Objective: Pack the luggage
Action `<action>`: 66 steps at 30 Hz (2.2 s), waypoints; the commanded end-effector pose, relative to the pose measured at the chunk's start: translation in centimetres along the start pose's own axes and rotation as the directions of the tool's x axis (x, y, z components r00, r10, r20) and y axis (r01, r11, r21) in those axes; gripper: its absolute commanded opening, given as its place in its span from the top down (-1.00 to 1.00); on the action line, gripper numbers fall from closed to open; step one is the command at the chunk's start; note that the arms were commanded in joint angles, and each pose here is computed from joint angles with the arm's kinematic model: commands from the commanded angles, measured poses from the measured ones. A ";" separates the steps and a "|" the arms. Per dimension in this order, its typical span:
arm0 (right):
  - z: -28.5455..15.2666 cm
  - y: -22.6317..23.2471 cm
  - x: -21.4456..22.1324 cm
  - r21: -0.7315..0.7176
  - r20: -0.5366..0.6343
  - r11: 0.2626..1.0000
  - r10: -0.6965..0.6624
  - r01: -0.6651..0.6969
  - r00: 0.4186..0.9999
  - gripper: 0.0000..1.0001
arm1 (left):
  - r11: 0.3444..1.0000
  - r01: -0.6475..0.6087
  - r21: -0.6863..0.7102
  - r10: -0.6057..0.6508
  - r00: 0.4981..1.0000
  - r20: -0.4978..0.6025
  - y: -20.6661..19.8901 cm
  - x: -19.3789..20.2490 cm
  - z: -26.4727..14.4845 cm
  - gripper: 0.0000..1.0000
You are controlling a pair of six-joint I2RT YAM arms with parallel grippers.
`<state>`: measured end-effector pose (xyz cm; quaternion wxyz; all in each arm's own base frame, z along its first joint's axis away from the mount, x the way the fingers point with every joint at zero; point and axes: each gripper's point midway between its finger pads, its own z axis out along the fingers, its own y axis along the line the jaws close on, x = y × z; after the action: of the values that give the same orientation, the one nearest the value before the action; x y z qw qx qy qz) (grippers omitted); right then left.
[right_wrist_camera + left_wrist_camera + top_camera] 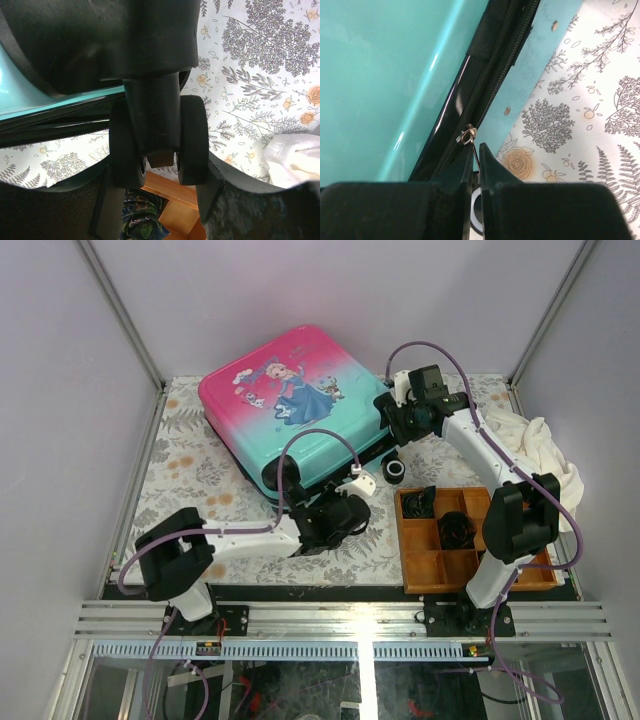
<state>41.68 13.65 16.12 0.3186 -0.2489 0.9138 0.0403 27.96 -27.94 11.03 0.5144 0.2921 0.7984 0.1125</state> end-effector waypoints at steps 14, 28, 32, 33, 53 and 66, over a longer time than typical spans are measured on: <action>-6.0 5.0 -6.3 -0.204 0.209 0.978 0.008 0.035 0.978 1.00 | 0.905 0.230 0.357 -0.325 0.916 0.235 -6.1 -16.3 2.2 0.92; -4.7 4.8 -2.7 -0.202 0.174 0.976 -0.047 0.082 0.984 1.00 | 0.708 -0.048 0.705 -0.160 0.961 0.226 0.7 -15.1 -6.9 -0.87; -3.0 6.1 -2.6 -0.255 0.139 0.965 -0.025 0.060 0.990 0.99 | 0.734 0.043 0.677 -0.194 0.970 0.149 6.0 -12.3 -5.6 -0.87; -2.1 6.5 -2.6 -0.264 0.120 0.962 -0.032 0.063 0.992 1.00 | 0.731 0.077 0.678 -0.224 0.966 0.132 7.7 -11.8 -5.5 -0.87; -6.9 7.7 -8.4 -0.210 0.243 0.960 -0.133 0.186 0.961 1.00 | 0.798 0.022 0.603 -0.071 0.996 0.059 17.0 -4.7 -6.3 -1.00; -3.2 6.4 -3.1 -0.204 0.091 0.969 -0.124 0.141 0.988 0.99 | 0.790 -0.006 0.612 -0.024 0.999 0.041 16.4 -3.2 -5.6 -1.00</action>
<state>38.95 18.96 18.37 0.3047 -0.3125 0.8938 0.1028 29.80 -16.16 24.46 0.4173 0.4296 0.7837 -0.1648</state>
